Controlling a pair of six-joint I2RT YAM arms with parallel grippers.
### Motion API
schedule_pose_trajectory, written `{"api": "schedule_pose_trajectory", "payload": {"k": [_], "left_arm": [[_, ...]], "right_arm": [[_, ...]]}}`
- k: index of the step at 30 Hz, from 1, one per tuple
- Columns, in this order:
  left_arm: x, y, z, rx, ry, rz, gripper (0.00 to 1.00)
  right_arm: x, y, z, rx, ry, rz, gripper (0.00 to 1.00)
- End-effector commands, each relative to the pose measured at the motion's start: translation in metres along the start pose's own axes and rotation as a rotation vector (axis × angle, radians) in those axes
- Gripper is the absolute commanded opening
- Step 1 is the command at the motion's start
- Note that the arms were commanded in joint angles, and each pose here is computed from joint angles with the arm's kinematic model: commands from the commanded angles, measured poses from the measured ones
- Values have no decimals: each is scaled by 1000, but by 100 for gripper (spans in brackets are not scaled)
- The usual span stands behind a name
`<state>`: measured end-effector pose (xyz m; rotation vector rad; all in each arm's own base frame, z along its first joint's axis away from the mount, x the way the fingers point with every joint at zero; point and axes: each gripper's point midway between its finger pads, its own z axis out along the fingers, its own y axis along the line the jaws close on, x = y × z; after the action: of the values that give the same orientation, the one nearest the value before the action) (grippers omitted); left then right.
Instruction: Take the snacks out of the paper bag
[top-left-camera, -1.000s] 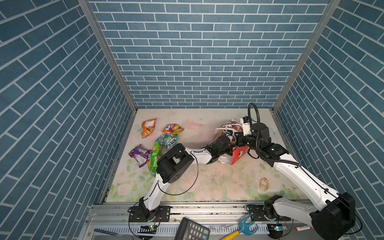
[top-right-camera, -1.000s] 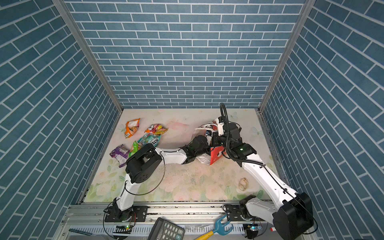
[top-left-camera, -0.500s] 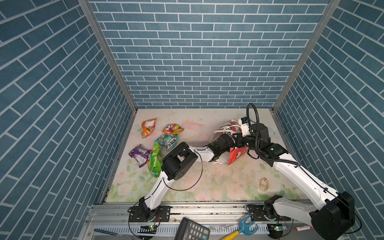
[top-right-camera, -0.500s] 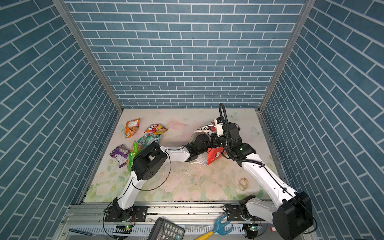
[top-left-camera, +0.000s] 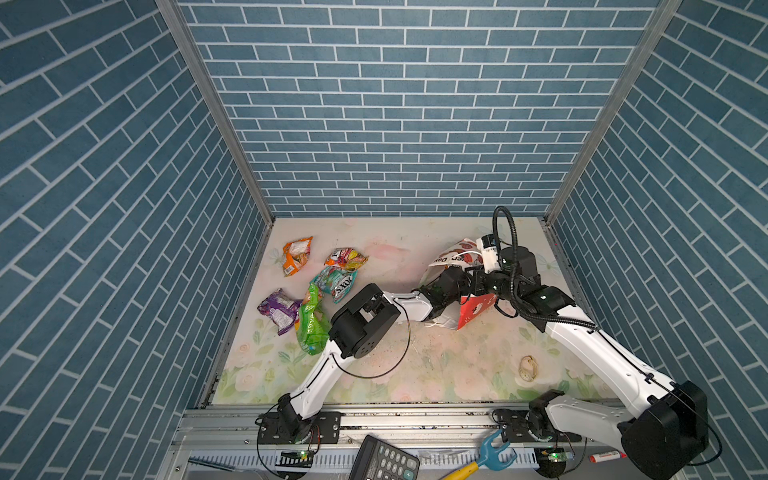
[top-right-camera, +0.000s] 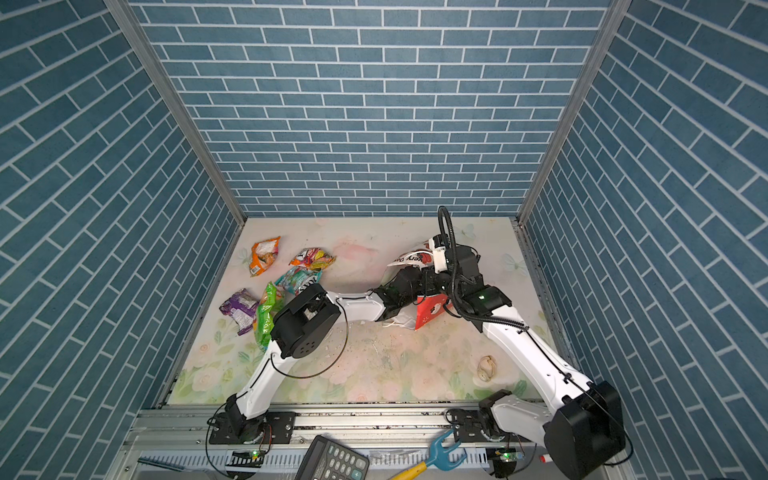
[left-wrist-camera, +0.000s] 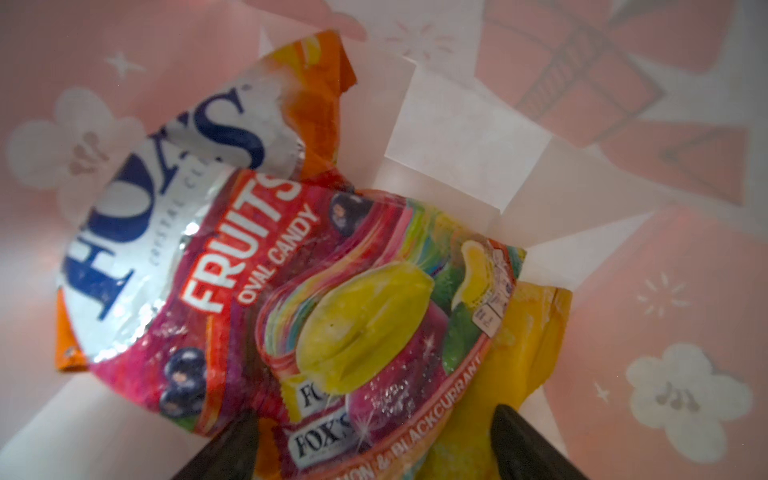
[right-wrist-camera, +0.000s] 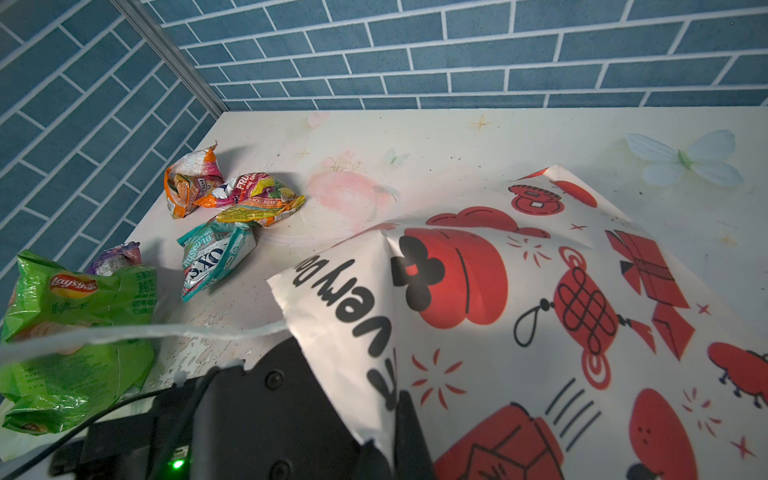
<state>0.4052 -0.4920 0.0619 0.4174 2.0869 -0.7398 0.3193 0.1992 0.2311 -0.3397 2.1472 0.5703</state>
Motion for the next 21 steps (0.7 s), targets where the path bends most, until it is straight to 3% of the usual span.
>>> {"api": "schedule_pose_trajectory", "payload": {"k": [1, 9, 16, 21], "left_arm": [[28, 15, 10, -56, 88, 3, 83], [35, 27, 14, -121, 136, -24, 71], [52, 44, 23, -177, 225, -46, 49], [49, 48, 21, -176, 214, -49, 35]], "right_arm": [[-8, 20, -2, -88, -15, -19, 0], [-10, 22, -4, -99, -22, -28, 0], [-12, 24, -8, -103, -29, -30, 0], [-13, 24, -10, -105, -37, -33, 0]]}}
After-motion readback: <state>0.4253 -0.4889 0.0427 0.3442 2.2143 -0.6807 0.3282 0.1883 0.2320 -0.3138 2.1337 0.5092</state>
